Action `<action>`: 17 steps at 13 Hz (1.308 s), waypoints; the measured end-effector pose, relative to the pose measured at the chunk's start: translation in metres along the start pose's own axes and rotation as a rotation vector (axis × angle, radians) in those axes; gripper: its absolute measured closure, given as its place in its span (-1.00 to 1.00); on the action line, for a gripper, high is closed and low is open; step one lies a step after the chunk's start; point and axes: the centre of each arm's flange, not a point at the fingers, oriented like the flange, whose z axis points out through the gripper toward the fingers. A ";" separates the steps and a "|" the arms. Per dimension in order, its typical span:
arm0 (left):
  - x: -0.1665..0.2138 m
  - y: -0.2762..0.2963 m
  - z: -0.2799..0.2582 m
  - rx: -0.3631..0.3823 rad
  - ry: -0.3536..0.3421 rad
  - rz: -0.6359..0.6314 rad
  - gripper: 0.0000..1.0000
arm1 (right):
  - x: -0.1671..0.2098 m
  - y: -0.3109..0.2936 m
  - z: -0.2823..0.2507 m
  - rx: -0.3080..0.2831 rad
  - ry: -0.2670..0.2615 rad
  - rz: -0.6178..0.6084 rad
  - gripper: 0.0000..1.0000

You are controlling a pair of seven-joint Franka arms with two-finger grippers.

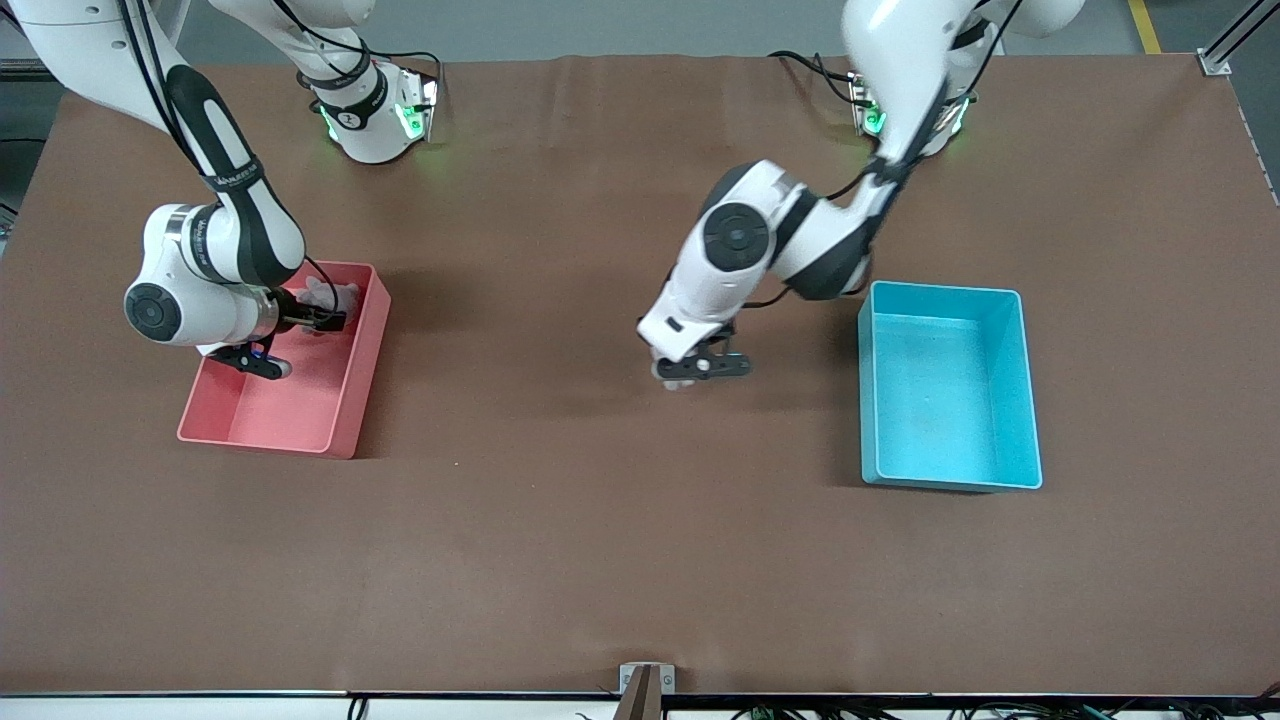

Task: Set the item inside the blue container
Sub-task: 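Carry the Totoro into the blue box with the left gripper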

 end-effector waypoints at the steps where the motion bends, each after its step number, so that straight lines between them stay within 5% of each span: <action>1: 0.010 -0.029 -0.034 0.007 -0.010 0.041 0.27 | 0.000 0.000 0.001 0.001 -0.002 0.001 -1.00; 4: 0.035 -0.138 -0.104 0.090 -0.050 0.160 0.29 | 0.000 0.000 0.001 0.002 -0.002 0.001 -0.95; 6: 0.038 -0.188 -0.116 0.179 -0.063 0.188 0.28 | 0.001 -0.001 0.000 0.003 0.001 0.001 -0.52; 8: 0.038 -0.216 -0.103 0.242 -0.087 0.176 0.28 | 0.002 -0.001 -0.003 0.004 0.004 0.000 -0.11; 9: 0.039 -0.231 -0.095 0.266 -0.102 0.168 0.28 | 0.002 -0.001 -0.004 0.004 0.005 0.000 -0.10; 12: 0.045 -0.275 -0.069 0.299 -0.105 0.155 0.28 | 0.003 -0.001 -0.007 0.005 0.008 0.001 0.40; 17: 0.041 -0.331 -0.007 0.291 -0.062 0.166 0.28 | 0.017 0.003 -0.049 0.012 0.014 -0.023 0.63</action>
